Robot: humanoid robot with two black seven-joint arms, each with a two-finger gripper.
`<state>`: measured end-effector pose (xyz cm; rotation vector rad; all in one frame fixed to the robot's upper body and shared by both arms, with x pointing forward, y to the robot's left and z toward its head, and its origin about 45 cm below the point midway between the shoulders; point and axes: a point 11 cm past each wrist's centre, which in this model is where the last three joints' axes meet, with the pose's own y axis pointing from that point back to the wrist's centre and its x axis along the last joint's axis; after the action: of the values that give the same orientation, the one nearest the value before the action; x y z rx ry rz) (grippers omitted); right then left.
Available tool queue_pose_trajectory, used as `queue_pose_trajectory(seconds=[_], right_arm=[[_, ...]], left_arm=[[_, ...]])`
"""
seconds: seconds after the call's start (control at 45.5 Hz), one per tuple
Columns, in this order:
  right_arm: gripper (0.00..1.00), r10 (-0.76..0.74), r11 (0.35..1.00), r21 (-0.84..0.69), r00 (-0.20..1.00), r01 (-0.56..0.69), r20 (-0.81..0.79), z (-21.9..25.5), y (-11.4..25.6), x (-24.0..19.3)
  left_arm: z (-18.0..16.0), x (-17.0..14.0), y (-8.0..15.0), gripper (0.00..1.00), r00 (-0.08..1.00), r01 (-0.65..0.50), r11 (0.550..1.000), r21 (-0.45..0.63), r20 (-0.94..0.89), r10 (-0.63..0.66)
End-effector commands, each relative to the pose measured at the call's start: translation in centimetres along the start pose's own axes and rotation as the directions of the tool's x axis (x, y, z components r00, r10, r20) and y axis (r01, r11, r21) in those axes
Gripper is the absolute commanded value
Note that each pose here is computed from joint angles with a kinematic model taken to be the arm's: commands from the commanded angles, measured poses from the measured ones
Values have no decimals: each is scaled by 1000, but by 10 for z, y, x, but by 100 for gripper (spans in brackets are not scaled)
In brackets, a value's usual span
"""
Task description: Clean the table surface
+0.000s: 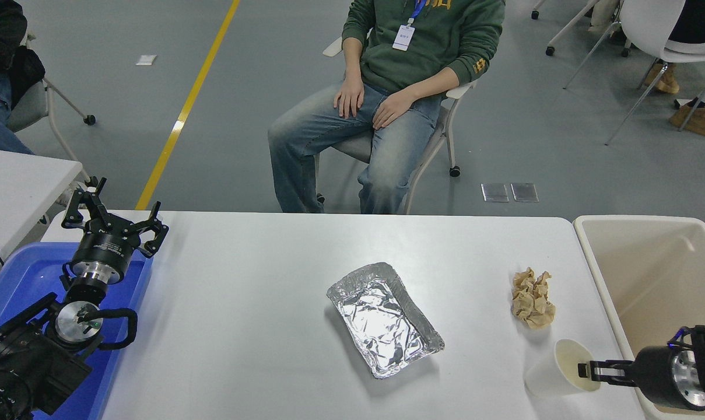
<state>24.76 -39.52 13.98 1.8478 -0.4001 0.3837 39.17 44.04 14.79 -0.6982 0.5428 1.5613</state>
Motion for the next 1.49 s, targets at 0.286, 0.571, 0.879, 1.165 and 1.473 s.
queue_pose_trajectory(seconds=[0.286, 0.571, 0.879, 1.165, 1.473], right_arm=[[0, 64, 998, 13, 997, -64, -31, -2, 29, 31], [0, 137, 991, 3, 990, -137, -24, -4, 101, 88], [0, 234, 972, 0, 972, -234, -13, -13, 172, 140], [0, 274, 959, -72, 962, -274, -2, 8, 188, 144], [0, 363, 920, -166, 932, -355, 21, 45, 181, 147]], left_arm=[[0, 0, 0, 100, 1000, 0, 1000, 0, 0, 0], [0, 0, 0, 100, 1000, 1, 1000, -1, -2, -1], [0, 0, 0, 100, 1000, 0, 1000, 0, 0, 0], [0, 0, 0, 100, 1000, 0, 1000, 0, 0, 0], [0, 0, 0, 100, 1000, 0, 1000, 0, 0, 0]])
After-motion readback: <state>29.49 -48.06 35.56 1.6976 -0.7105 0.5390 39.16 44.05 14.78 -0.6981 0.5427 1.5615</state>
